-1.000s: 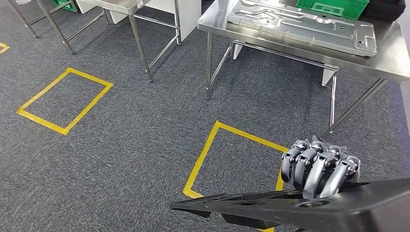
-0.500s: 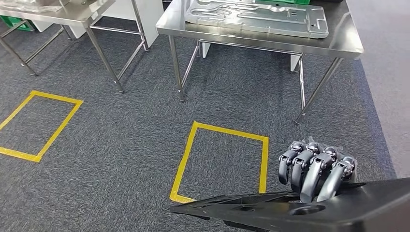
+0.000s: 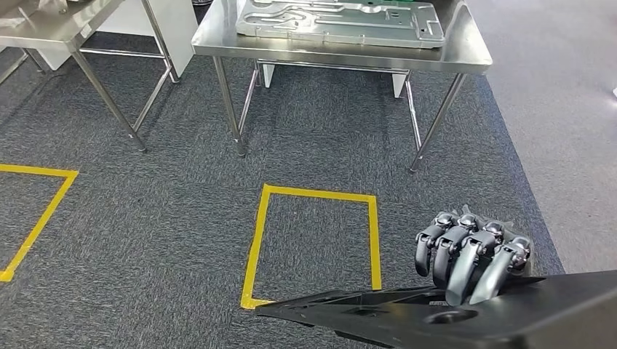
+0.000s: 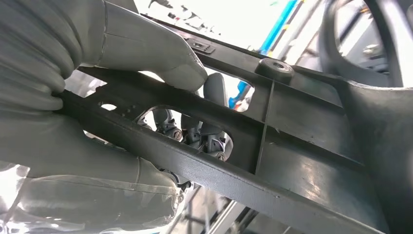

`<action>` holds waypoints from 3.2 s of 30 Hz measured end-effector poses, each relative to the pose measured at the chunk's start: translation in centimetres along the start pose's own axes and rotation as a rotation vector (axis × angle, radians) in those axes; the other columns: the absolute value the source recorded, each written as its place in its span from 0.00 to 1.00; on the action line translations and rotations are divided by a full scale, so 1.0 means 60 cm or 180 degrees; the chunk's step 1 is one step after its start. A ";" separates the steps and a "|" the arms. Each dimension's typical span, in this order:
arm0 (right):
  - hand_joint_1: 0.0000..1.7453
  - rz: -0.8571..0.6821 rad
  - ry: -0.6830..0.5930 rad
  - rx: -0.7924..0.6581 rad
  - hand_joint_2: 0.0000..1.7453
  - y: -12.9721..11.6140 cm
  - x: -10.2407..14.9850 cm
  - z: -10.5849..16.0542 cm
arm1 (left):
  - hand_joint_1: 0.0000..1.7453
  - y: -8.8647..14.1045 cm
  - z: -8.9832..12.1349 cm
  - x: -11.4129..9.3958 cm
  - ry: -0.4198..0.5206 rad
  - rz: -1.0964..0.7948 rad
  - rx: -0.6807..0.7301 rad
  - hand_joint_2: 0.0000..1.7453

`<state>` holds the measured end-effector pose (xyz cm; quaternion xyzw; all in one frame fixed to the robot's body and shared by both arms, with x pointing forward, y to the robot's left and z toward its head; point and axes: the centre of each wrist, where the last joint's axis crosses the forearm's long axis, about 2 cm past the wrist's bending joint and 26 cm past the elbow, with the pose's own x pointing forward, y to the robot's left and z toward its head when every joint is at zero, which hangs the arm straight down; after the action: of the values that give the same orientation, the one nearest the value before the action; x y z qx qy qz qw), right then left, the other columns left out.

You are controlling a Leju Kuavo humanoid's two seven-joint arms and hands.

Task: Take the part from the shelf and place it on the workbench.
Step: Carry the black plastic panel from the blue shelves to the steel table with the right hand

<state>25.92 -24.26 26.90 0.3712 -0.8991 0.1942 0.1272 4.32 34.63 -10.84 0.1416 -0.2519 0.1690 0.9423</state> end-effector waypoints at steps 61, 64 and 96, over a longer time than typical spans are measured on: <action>0.90 0.0184 -0.0028 -0.0076 1.00 0.007 -0.010 -0.009 | 0.00 0.012 0.000 -0.004 -0.0069 -0.0062 -0.0022 1.00; 0.90 0.0158 -0.0034 -0.0077 1.00 0.007 -0.011 -0.009 | 0.00 0.013 0.001 -0.006 -0.0055 -0.0065 -0.0009 1.00; 0.90 0.0146 -0.0034 -0.0082 1.00 0.027 0.004 0.002 | 0.00 0.010 0.002 -0.008 -0.0089 -0.0085 -0.0030 1.00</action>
<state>24.58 -23.41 26.48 0.3499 -0.9104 0.1835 0.1228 3.67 35.04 -10.87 0.1429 -0.2638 0.1533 0.9415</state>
